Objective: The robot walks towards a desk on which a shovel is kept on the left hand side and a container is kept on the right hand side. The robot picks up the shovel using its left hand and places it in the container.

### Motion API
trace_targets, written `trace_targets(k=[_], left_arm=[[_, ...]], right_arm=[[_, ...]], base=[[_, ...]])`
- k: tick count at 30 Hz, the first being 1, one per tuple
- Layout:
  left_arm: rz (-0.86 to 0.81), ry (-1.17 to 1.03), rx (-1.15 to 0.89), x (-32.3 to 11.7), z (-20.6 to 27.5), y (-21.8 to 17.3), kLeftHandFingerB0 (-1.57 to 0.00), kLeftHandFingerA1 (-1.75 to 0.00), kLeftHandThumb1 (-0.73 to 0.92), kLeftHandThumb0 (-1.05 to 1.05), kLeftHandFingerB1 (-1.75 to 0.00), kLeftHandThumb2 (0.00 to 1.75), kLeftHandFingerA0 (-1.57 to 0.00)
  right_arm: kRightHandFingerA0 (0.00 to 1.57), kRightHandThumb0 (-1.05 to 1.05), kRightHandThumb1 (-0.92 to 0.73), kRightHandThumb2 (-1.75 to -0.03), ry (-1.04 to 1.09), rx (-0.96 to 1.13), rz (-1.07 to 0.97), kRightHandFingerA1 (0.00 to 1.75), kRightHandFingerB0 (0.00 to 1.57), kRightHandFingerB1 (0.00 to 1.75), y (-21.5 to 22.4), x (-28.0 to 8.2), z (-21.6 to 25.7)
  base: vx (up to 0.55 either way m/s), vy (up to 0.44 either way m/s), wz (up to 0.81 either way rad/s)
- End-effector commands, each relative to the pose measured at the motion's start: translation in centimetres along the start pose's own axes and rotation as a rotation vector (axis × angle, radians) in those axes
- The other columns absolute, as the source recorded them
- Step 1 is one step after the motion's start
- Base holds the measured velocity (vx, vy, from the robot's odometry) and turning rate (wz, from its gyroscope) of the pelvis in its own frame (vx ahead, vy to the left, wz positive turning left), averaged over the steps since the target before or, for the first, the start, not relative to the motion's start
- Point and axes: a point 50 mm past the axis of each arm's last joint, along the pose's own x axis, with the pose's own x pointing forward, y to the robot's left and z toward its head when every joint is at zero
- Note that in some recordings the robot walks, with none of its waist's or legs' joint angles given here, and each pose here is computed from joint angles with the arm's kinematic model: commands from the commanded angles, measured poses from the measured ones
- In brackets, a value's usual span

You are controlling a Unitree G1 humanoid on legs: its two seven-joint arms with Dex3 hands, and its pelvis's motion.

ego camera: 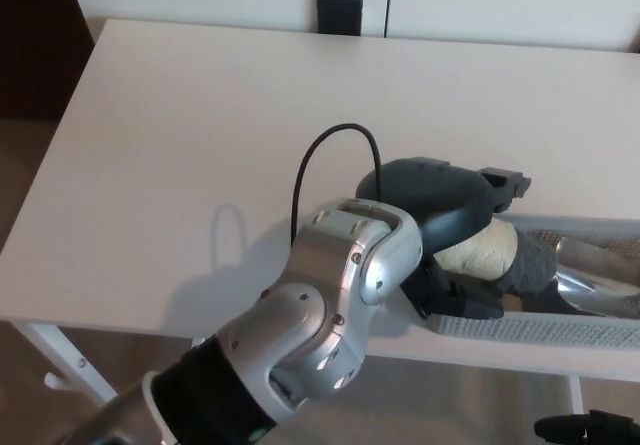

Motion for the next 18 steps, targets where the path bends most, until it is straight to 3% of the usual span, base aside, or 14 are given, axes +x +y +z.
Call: trace_targets(k=[1, 2, 3, 8, 12, 13, 14, 15, 16, 18], left_arm=[[-0.004, 0.012, -0.009, -0.7, -0.5, 0.8, 0.0, 0.0, 0.52, -1.03, -0.1, 0.94, 0.0], [0.02, -0.001, -0.007, -1.0, -0.4, 1.0, 0.0, 0.0, 0.68, -1.05, -0.17, 0.63, 0.0], [0.054, -0.026, -0.018, -1.8, -0.4, 1.9, 0.0, -0.01, 0.58, -1.05, -0.06, 1.04, 0.0], [0.196, -0.168, -0.004, -5.1, 0.7, 4.5, 0.0, 0.0, 0.55, -1.05, -0.06, 1.04, 0.0], [0.294, -0.345, -0.097, -8.6, 1.9, 5.6, 0.0, 0.0, 0.48, -0.92, -0.2, 0.99, 0.0], [0.297, -0.431, -0.145, -10.1, 2.3, 6.0, 0.0, -0.17, 0.66, -1.05, -0.34, 0.62, 0.0], [0.275, -0.491, -0.191, -11.8, 2.6, 6.2, -0.05, 0.0, 0.53, -0.92, -0.32, 0.99, -0.08], [0.256, -0.555, -0.245, -12.9, 2.7, 6.3, 0.0, -0.09, 0.47, -0.85, -0.44, 0.95, -0.03], [0.203, -0.646, -0.337, -14.3, 2.7, 6.5, -0.13, -0.32, 0.54, -0.99, -0.47, 0.92, -0.08], [0.09, -0.797, -0.519, -15.9, 2.2, 6.2, -0.27, -0.42, 0.49, -0.91, -0.45, 0.88, -0.13]], right_arm=[[0.78, -0.27, -0.54, -0.55, 0.008, -0.016, -0.002, 0.55, 0.57, 0.48, -0.4, -0.1, -0.1], [0.79, -0.27, -0.55, -0.55, 0.01, -0.021, -0.003, 0.55, 0.59, 0.48, -0.4, -0.1, -0.1], [0.79, -0.27, -0.55, -0.55, 0.008, -0.019, -0.003, 0.55, 0.6, 0.48, -0.4, -0.1, -0.1], [0.76, -0.26, -0.54, -0.55, 0.021, -0.015, -0.01, 0.55, 0.59, 0.48, -0.2, -0.2, -0.4], [0.77, -0.27, -0.54, -0.55, 0.024, -0.027, -0.005, 0.55, 0.6, 0.48, 0.0, -0.2, -0.4], [0.77, -0.26, -0.55, -0.55, 0.018, -0.032, -0.002, 0.55, 0.59, 0.48, -0.1, -0.2, -0.2], [0.74, -0.28, -0.55, -0.56, 0.02, -0.041, 0.012, 0.55, 0.57, 0.48, -0.1, -0.3, -0.4], [0.74, -0.31, -0.53, -0.55, 0.026, -0.045, 0.012, 0.56, 0.56, 0.48, -0.1, -0.4, -0.5], [0.8, -0.32, -0.51, -0.55, 0.038, -0.029, -0.022, 0.57, 0.61, 0.49, -0.2, -0.1, -0.7], [0.77, -0.28, -0.53, -0.55, 0.045, -0.063, -0.004, 0.57, 0.58, 0.48, -0.2, -0.2, -0.8]], base=[[0.0, 0.0, 0.0], [0.0, 0.0, 0.0], [0.0, 0.0, 0.0], [0.0, 0.0, 0.0], [0.0, 0.0, 0.0], [0.0, 0.0, 0.0], [0.0, 0.0, 0.0], [0.0, 0.0, 0.0], [0.0, 0.0, 0.0], [0.0, 0.0, 0.0]])
